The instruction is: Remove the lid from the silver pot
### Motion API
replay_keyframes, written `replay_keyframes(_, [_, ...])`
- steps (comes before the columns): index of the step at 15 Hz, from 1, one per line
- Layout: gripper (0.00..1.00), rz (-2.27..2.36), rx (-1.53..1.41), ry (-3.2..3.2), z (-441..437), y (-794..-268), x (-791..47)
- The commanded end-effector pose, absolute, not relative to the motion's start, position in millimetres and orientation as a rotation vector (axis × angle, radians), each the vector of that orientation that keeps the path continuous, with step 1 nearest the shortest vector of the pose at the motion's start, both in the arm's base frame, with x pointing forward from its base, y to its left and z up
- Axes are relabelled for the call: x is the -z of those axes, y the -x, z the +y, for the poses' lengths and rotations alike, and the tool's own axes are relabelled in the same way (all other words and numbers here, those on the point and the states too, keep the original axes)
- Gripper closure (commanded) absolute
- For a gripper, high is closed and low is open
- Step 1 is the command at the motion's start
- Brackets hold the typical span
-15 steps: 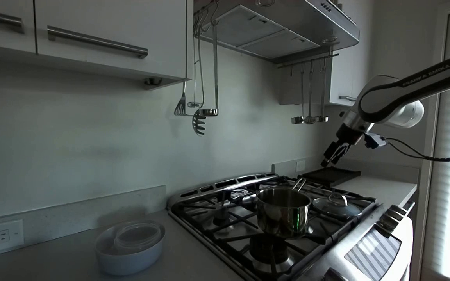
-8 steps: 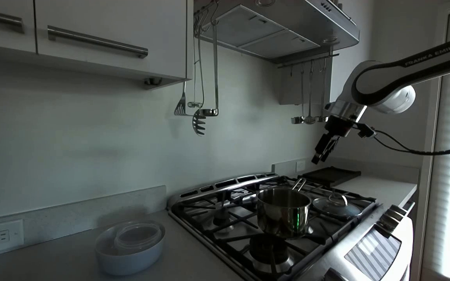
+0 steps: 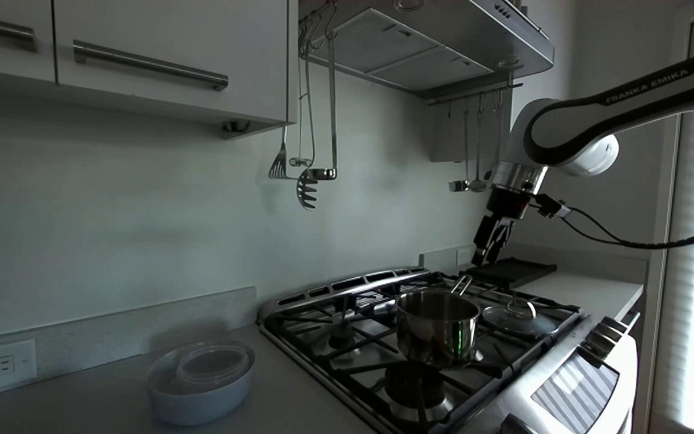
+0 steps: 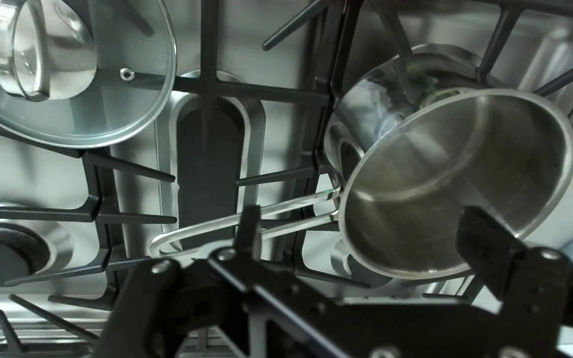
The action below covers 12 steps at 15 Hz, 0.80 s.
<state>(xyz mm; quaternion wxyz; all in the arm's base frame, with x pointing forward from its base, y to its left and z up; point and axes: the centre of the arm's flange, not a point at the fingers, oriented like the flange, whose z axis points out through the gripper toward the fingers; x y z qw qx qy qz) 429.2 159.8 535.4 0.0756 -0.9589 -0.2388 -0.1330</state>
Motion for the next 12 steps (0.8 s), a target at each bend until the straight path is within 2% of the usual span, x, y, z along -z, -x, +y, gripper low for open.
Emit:
replay_keyframes(1, [0.00,-0.709,0.399,2.884,163.1,-428.0,-533.7])
replay_keyframes(12, [0.00,-0.492,0.283,3.039,212.7,-425.8,-490.7])
